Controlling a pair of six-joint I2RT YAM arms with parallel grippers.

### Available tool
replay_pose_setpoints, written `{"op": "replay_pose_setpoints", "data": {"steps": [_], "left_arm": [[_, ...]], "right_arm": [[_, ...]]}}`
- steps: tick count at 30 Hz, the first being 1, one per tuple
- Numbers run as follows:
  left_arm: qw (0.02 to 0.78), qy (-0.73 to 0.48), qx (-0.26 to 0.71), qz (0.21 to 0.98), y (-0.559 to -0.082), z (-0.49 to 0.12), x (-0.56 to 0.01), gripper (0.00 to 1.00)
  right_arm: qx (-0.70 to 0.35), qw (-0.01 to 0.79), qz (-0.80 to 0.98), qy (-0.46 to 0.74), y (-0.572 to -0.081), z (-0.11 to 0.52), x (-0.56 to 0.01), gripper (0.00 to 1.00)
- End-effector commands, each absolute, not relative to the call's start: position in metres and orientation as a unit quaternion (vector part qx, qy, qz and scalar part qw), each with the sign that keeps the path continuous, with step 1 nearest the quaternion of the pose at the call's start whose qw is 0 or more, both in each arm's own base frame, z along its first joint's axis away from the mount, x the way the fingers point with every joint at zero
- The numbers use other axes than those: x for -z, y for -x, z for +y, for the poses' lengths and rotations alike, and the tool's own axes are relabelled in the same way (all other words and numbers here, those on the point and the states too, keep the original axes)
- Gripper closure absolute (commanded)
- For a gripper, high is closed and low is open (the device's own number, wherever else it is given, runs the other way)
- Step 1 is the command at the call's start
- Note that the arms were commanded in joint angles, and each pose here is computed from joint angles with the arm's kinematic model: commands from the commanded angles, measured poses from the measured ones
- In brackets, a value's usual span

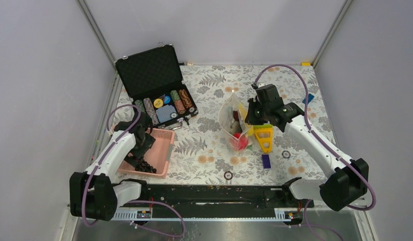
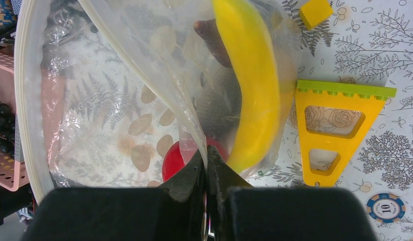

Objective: Place the food in the zip-top bag and seal the zipper
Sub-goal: Pick up the fake fruit from the bin.

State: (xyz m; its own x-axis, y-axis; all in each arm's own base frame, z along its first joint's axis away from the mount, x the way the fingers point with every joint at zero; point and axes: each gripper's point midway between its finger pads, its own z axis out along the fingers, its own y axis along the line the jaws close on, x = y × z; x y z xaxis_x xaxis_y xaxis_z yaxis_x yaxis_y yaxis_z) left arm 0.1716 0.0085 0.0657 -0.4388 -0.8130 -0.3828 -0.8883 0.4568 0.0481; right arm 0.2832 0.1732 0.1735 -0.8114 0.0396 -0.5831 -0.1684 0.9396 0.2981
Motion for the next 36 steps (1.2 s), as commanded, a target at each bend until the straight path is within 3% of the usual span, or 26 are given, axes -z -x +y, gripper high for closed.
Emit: {"op": "replay_pose_setpoints", "data": {"steps": [1,19,23,36], "left_arm": [[0.145,0.5,-0.094,0.849,-0.177,-0.001,-0.052,0.01],[0.192,0.493,0.027,0.848,-0.228,-0.032,-0.033,0.01],[0.214,0.487,0.04,0.846,-0.236,-0.033,-0.043,0.08],[0.241,0.487,0.01,0.839,-0.215,-0.015,-0.066,0.11]], "right_arm": [[-0.179,0.305,0.935,0.028,-0.287,0.175,-0.173,0.94],[-0.175,0.306,0.936,0.021,-0.289,0.17,-0.172,0.94],[-0.172,0.305,0.936,0.019,-0.29,0.169,-0.171,0.94],[-0.175,0.301,0.937,0.019,-0.29,0.17,-0.169,0.94]]}}
